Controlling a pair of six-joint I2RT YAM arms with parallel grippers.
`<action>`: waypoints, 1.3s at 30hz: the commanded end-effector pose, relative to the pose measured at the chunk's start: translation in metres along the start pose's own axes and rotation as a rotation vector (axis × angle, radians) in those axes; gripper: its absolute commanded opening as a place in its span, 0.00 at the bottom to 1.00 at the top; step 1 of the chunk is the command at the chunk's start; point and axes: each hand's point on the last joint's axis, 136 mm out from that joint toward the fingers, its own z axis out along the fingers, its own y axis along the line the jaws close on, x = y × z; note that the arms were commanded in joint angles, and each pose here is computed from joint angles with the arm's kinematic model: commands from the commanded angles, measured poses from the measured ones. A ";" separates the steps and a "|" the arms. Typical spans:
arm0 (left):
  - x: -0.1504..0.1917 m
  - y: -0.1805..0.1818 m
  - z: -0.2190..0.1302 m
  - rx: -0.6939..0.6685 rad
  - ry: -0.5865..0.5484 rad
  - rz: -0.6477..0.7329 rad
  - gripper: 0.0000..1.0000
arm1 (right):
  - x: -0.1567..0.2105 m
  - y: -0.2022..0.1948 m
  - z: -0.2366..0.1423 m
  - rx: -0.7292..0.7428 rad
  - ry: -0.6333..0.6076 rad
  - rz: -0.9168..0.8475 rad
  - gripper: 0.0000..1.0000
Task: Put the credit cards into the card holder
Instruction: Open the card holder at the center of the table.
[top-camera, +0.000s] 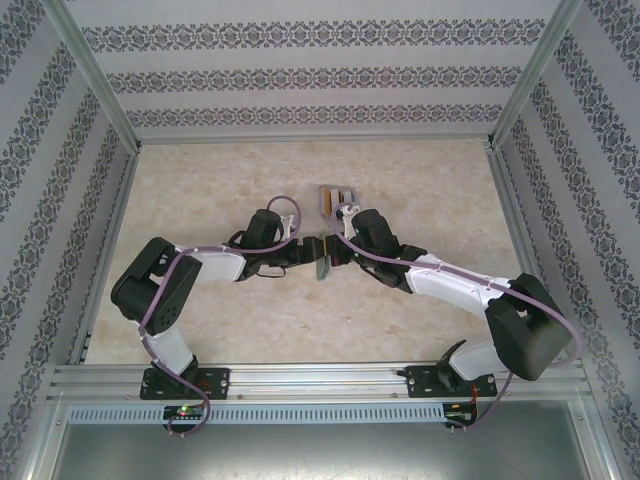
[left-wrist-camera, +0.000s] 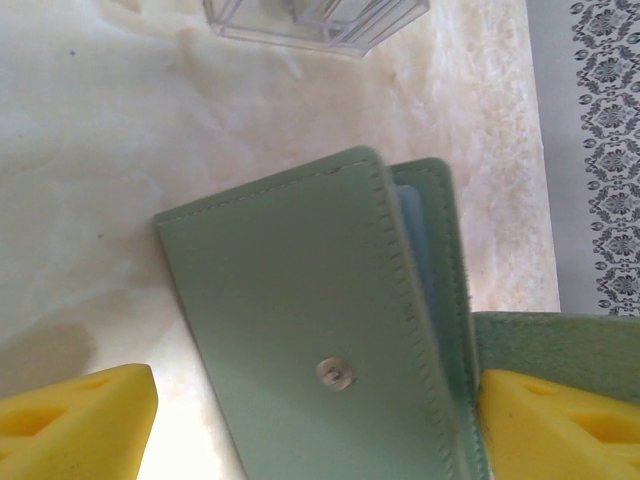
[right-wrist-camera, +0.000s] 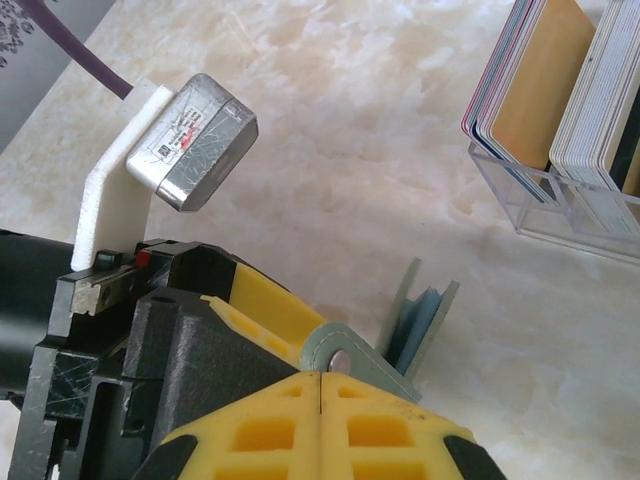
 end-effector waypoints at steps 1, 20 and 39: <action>-0.003 -0.006 -0.006 0.035 -0.027 0.045 0.84 | -0.013 0.004 -0.002 -0.032 -0.049 0.019 0.00; -0.004 0.011 -0.005 -0.046 -0.037 0.029 0.77 | 0.004 -0.033 -0.010 0.037 -0.022 0.077 0.00; -0.006 0.024 -0.014 -0.155 -0.050 0.039 0.34 | 0.007 -0.058 -0.028 0.138 -0.001 0.055 0.04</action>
